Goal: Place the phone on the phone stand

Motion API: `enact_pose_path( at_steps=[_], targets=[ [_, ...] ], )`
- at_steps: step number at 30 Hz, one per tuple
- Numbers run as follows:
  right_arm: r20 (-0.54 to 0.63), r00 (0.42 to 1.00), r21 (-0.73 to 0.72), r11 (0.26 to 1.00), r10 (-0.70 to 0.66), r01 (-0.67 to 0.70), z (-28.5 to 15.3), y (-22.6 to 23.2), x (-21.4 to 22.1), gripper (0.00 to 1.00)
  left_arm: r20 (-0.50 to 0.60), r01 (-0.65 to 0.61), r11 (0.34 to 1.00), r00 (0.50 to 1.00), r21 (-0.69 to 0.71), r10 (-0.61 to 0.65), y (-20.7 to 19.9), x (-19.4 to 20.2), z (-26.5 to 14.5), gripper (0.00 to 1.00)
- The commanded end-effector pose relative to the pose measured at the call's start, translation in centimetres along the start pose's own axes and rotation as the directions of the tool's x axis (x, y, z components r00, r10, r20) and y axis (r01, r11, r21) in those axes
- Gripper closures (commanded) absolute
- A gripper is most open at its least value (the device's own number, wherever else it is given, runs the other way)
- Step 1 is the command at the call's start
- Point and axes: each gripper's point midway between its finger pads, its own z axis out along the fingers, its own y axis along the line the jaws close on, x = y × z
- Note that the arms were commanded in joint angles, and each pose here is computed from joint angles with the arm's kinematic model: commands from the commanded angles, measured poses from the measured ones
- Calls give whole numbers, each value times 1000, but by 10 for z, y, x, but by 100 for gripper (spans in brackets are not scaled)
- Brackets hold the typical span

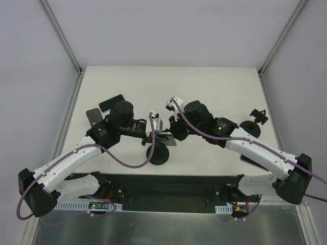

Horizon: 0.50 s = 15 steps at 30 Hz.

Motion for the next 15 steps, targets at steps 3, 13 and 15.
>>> enact_pose_path(
  at_steps=[3, 13, 15],
  targets=[
    [205, 977, 206, 974, 53, -96, -36, -21, -33, 99, -25, 10, 915, 999, -404, -22, 69, -12, -27, 100],
    [518, 855, 610, 707, -15, -357, -66, -6, -51, 100, -133, -11, 576, 976, -817, -170, 145, 33, -77, 100],
    [557, 830, 593, 706, -13, -387, -62, 9, -56, 99, -126, -5, 540, 974, -842, -187, 148, 35, -83, 100]
  ],
)
